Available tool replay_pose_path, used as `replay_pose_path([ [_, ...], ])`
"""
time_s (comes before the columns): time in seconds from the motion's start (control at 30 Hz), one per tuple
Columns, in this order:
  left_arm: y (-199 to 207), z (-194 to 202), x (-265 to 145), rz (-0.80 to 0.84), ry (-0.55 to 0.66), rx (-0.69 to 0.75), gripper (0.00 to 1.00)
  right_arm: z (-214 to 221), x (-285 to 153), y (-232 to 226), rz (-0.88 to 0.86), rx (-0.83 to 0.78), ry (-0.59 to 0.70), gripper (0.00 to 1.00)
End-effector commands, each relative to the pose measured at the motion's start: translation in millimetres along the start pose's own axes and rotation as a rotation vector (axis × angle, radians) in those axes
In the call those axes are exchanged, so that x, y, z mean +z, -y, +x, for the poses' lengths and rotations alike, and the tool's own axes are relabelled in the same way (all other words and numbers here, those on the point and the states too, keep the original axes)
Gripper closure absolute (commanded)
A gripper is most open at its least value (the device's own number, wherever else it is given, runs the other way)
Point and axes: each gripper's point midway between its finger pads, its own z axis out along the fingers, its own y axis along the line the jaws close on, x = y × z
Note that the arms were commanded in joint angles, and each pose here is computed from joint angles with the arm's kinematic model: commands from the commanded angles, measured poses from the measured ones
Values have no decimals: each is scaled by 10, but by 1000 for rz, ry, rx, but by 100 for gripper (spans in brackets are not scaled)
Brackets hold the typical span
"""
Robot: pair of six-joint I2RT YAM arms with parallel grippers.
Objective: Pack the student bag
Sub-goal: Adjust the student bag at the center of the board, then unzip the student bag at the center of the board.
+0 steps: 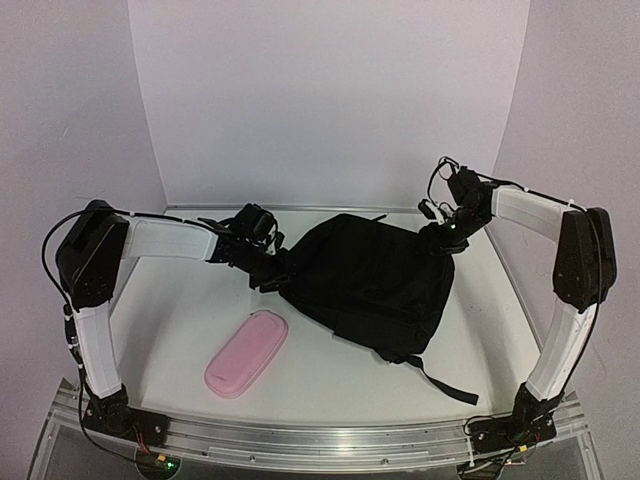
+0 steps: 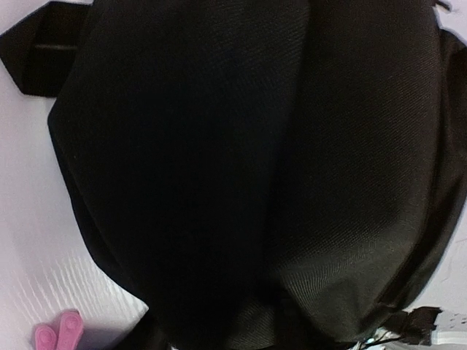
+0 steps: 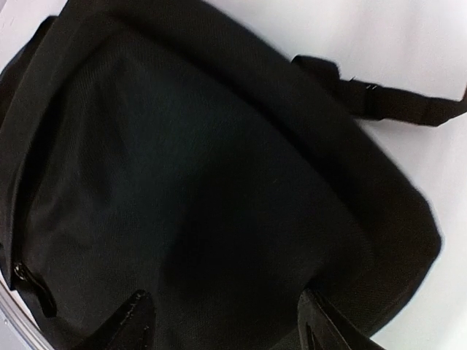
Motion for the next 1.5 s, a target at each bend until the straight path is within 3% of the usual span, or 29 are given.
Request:
replay_pose_path([
  [0.0,188,-453,122,51,85,16,66,326,3,-206,-109,24,-57,42],
  [0.13,200,-726,215,89,99,8,82,563,-108,-339,-155,45,-68,51],
  [0.3,223,-996,346,110,96,35,86,853,-237,-543,-215,56,-79,51],
  [0.4,321,-1133,360,132,101,69,80,995,-257,-755,-264,22,-100,49],
  [0.5,439,-1155,277,168,106,107,68,1032,-383,-1064,-336,-63,-91,48],
  [0.67,690,-1094,-218,244,177,163,45,641,-773,-1229,-264,-192,45,47],
  [0.77,820,-912,-435,276,188,186,36,439,-871,-1284,-188,-271,101,45],
  [1.1,978,-332,-233,293,94,152,33,184,-380,-1625,-63,-469,38,46],
  [1.47,967,-131,33,292,51,109,33,199,144,-1689,-50,-483,-56,52],
])
